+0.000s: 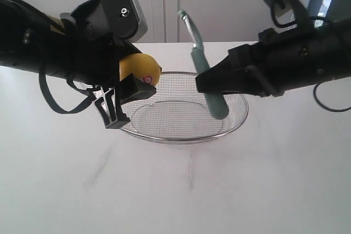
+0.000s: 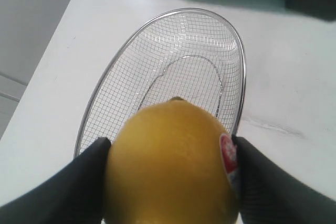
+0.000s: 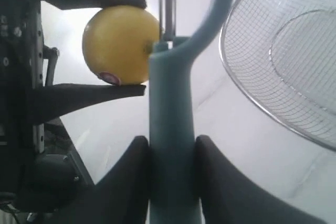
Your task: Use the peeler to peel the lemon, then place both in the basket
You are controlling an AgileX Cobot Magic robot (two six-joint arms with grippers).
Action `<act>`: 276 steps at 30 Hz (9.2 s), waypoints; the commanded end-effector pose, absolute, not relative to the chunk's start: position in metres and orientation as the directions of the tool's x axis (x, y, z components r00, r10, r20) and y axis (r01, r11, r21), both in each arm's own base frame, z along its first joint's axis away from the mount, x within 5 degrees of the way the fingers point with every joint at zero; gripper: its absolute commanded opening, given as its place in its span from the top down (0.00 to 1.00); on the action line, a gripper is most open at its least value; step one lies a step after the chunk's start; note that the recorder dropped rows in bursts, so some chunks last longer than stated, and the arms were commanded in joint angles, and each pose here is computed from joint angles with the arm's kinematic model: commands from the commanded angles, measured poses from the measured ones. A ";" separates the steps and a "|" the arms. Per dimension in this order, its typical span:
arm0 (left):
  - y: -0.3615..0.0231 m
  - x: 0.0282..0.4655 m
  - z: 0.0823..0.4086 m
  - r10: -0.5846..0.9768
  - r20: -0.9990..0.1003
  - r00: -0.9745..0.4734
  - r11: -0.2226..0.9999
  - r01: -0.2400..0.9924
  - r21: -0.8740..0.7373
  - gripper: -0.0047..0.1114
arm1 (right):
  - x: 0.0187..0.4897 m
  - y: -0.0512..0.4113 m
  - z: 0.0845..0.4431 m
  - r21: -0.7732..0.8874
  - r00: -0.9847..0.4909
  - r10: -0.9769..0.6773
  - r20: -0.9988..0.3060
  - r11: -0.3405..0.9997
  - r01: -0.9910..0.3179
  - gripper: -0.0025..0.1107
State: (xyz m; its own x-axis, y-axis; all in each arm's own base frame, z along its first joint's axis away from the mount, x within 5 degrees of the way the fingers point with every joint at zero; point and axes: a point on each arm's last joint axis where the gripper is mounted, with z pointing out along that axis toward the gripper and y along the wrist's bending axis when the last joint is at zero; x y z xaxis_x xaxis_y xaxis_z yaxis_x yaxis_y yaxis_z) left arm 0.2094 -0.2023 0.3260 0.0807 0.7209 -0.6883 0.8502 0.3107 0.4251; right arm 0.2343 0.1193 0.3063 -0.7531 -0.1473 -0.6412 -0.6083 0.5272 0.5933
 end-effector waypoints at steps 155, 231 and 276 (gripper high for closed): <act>-0.202 0.204 0.324 0.724 -0.688 0.045 0.308 0.872 0.380 0.96 | 0.273 0.059 0.310 0.232 -0.734 -0.140 -0.664 0.895 -0.380 0.98; -0.202 0.204 0.321 0.715 -0.700 0.003 0.336 0.876 0.347 0.96 | 0.366 0.148 0.157 -0.006 -0.659 -0.490 -0.571 0.805 -0.593 0.96; -0.202 0.204 0.321 0.715 -0.699 0.003 0.336 0.876 0.347 0.96 | 0.292 0.125 0.327 -0.141 -0.414 -0.510 -0.754 0.741 -0.657 0.71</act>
